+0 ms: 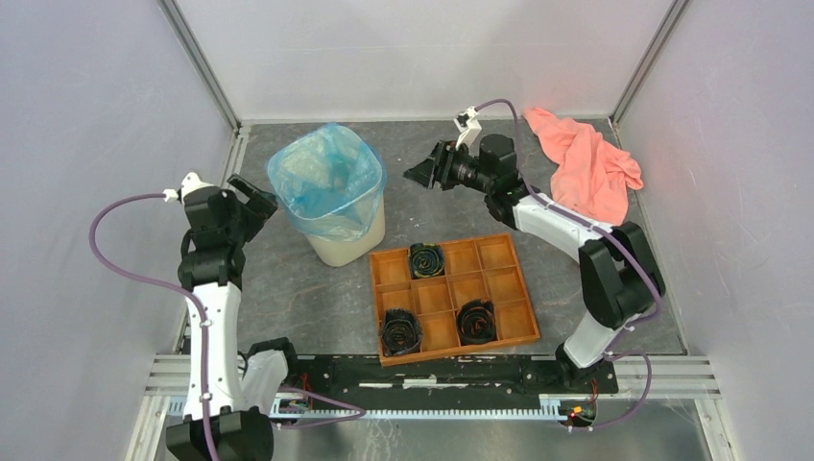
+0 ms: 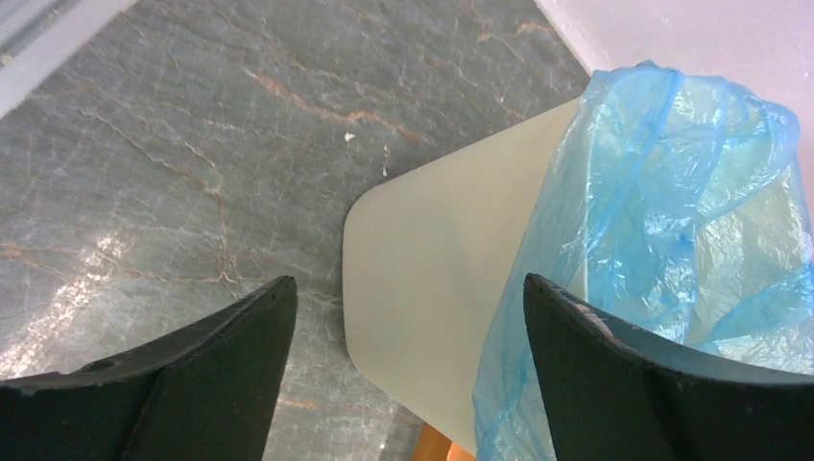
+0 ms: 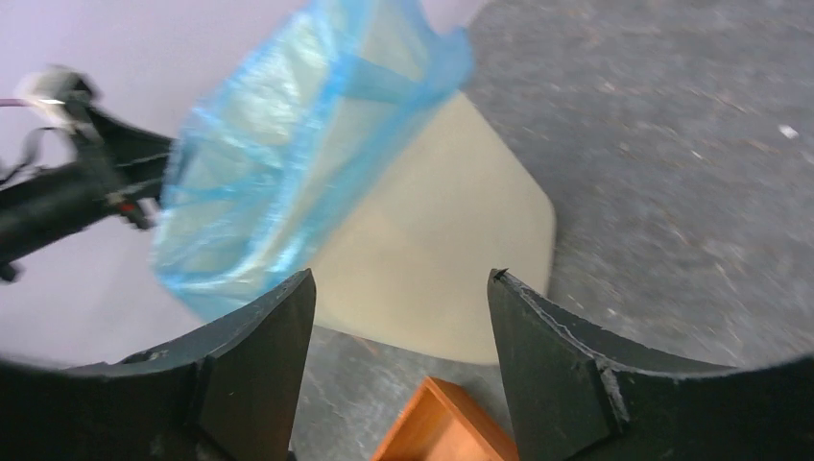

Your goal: Put the trash bags into the trash bin

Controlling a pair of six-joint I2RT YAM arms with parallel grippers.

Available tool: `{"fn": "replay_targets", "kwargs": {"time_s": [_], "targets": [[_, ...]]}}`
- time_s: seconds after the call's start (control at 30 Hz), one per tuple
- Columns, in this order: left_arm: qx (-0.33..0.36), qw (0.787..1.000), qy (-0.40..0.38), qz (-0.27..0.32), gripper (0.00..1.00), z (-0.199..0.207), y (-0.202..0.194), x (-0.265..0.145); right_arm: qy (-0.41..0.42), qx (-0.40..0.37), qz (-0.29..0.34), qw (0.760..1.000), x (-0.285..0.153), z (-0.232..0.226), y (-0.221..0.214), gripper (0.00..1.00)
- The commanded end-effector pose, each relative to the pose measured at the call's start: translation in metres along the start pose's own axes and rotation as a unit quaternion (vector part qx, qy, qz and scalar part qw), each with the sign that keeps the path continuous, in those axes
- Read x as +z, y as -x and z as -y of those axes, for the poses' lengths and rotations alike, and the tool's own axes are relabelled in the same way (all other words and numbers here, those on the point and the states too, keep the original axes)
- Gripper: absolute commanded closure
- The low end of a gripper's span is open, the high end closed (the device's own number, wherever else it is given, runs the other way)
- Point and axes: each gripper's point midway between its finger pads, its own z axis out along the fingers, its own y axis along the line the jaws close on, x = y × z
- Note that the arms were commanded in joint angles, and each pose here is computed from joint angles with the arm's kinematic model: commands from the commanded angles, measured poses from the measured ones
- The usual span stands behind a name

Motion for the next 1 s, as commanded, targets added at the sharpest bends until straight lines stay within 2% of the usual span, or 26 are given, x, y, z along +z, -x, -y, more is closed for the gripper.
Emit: {"fn": "replay_targets", "kwargs": {"time_s": [0.0,0.13,0.2,0.27,0.37,0.43,0.53,0.73,0.97], "targets": [[-0.062,0.995,-0.063,-0.045,0.16,0.026,0.0,-0.009,0.105,-0.008,0.048,0.993,-0.015,-0.056,0.035,0.24],[-0.109,0.99,-0.081,-0.039,0.22,0.031,0.0,-0.019,0.16,0.05,0.068,0.983,-0.015,-0.074,0.042,0.24],[-0.135,0.987,-0.083,-0.033,0.26,0.03,0.0,-0.024,0.194,0.073,0.08,0.975,-0.016,-0.083,0.043,0.3],[-0.168,0.981,-0.09,-0.04,0.35,0.03,-0.006,-0.026,0.21,0.088,0.08,0.97,-0.013,-0.086,0.041,0.38],[-0.225,0.966,-0.116,-0.058,0.44,0.034,-0.019,-0.026,0.221,0.093,0.066,0.969,-0.005,-0.092,0.031,0.43],[-0.263,0.954,-0.123,-0.07,0.42,0.032,-0.031,-0.023,0.215,0.093,0.054,0.971,0.0,-0.091,0.02,0.42],[-0.278,0.946,-0.138,-0.09,0.38,0.03,-0.046,-0.018,0.208,0.093,0.035,0.973,0.005,-0.091,0.003,0.4],[-0.267,0.947,-0.15,-0.102,0.36,0.025,-0.062,-0.017,0.19,0.093,0.02,0.977,0.005,-0.09,-0.026,0.44],[-0.235,0.942,-0.206,-0.123,0.4,0.038,-0.069,-0.022,0.17,0.083,0.018,0.982,0.005,-0.084,-0.038,0.5]]}}
